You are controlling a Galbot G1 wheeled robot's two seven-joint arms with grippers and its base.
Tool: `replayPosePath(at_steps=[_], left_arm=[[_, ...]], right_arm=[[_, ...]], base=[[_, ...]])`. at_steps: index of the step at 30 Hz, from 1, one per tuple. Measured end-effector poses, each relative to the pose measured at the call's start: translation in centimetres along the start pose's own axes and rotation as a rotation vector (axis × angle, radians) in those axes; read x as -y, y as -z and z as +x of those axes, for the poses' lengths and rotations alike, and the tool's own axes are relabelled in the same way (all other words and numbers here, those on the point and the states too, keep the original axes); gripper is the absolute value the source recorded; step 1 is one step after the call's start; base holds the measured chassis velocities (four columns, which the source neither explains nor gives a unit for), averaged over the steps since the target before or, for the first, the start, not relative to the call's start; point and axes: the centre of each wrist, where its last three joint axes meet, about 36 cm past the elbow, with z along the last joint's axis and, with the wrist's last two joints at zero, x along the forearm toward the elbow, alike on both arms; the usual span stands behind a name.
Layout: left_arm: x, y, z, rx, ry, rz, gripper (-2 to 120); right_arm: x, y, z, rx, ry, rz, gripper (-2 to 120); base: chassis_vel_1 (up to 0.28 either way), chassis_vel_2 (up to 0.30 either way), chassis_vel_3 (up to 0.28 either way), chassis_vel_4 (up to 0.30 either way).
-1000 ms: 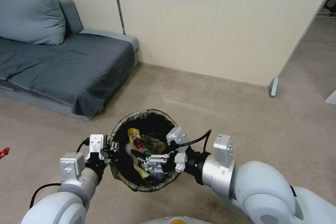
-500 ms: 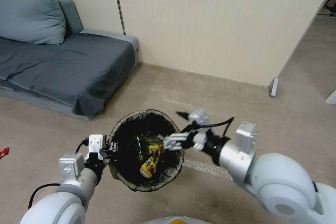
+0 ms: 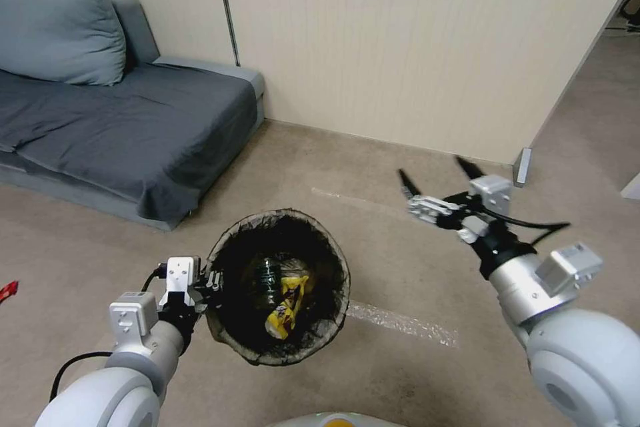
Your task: Pick up the trash bin, then pick up the garbage from the floor and place it into the trash bin.
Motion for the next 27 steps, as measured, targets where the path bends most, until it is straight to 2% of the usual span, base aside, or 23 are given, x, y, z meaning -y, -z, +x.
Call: replayPosePath(at_steps=[5,6,8,15,16,17,19,21,27], left_arm=[[0.0,0.0,0.0,0.0,0.0,-0.001,1],[0.0,0.0,0.0,-0.002,-0.001,-0.005,1],[-0.1,0.0,0.0,-0.002,-0.001,-0.011,1],[-0.1,0.0,0.0,-0.002,0.002,-0.024,1],[-0.1,0.0,0.0,0.0,-0.003,-0.031,1],[0.0,0.0,0.0,-0.002,-0.01,-0.035,1],[0.1,0.0,0.0,-0.003,-0.012,-0.036,1],[0.1,-0.2,0.0,-0.008,-0.017,-0.036,1],[-0.2,-0.1,0.1,-0.009,-0.008,-0.044,1]], right_arm=[[0.0,-0.3,0.1,-0.002,-0.009,0.002,100],[-0.4,-2.2,1.0,-0.028,-0.064,-0.002,100],[-0.8,-3.3,1.4,-0.036,-0.099,0.0,100],[-1.3,-4.3,1.9,-0.033,-0.126,0.012,100],[-1.6,-5.4,2.5,-0.008,-0.118,0.077,100],[-2.7,-6.7,3.7,-0.016,-0.13,0.082,100],[-2.9,-6.9,4.0,-0.015,-0.135,0.08,100],[-3.7,-8.5,4.7,-0.012,-0.175,0.062,100],[-3.4,-8.7,5.8,-0.022,-0.19,0.055,100]], base=[[0.0,0.0,0.0,0.0],[0.0,0.0,0.0,0.0],[0.0,0.0,0.0,0.0],[0.019,0.023,0.015,0.013],[0.051,0.061,0.033,0.05],[0.074,0.077,0.082,0.065],[0.074,0.077,0.082,0.065],[0.092,0.091,0.089,0.101],[0.099,0.096,0.101,0.1]])
